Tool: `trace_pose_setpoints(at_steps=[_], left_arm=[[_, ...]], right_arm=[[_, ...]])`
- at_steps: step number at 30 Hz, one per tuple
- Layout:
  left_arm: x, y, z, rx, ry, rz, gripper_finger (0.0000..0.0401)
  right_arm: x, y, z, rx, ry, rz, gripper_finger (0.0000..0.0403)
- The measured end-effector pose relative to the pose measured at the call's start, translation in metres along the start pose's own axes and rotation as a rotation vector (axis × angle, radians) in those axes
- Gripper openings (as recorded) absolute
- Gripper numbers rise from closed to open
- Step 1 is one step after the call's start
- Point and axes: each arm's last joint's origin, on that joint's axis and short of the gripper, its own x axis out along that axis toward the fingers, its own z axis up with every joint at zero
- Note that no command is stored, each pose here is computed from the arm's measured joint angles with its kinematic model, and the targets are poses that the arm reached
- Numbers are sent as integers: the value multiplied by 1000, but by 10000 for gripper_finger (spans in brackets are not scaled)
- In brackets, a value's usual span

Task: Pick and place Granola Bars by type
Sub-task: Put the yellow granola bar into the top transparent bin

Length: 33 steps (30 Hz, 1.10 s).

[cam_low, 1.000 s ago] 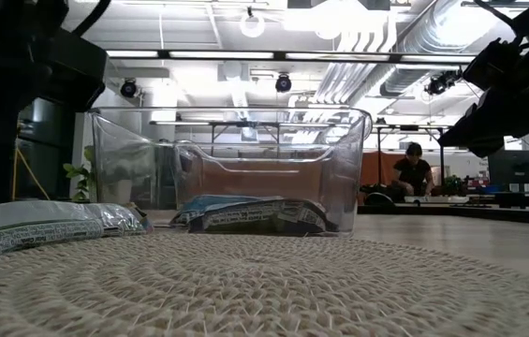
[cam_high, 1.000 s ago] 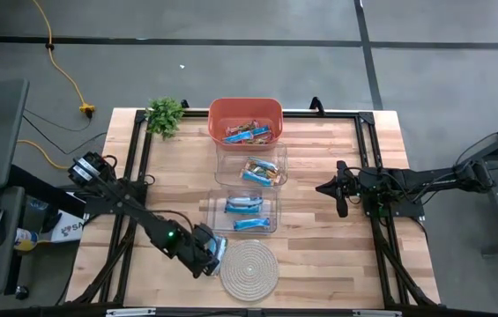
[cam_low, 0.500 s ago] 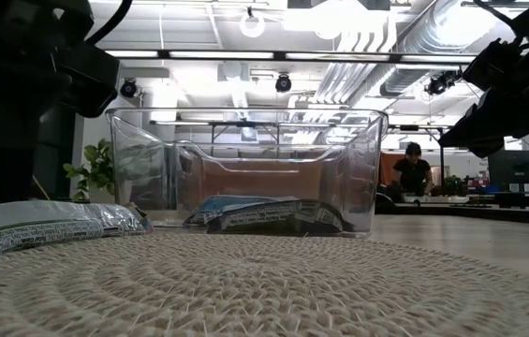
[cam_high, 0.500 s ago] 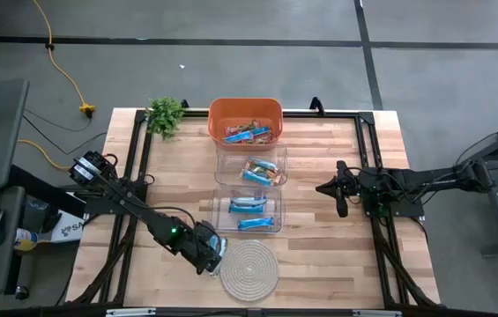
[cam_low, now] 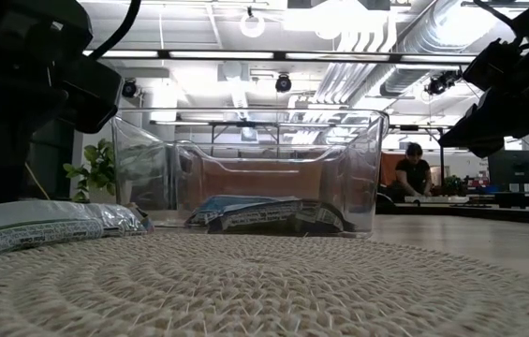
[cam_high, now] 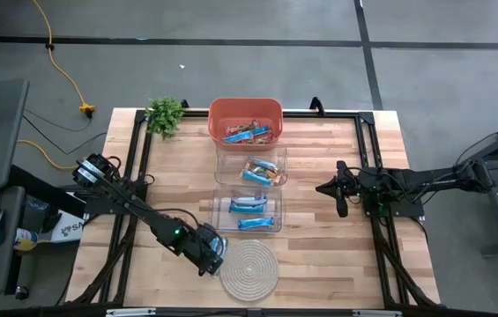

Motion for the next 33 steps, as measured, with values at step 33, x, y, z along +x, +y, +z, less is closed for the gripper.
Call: trace_pose_setpoints(at_steps=[33], left_arm=[[-158,14,1,210,-144,-363,43]], right_arm=[[0,0,0,0,0,0,0]])
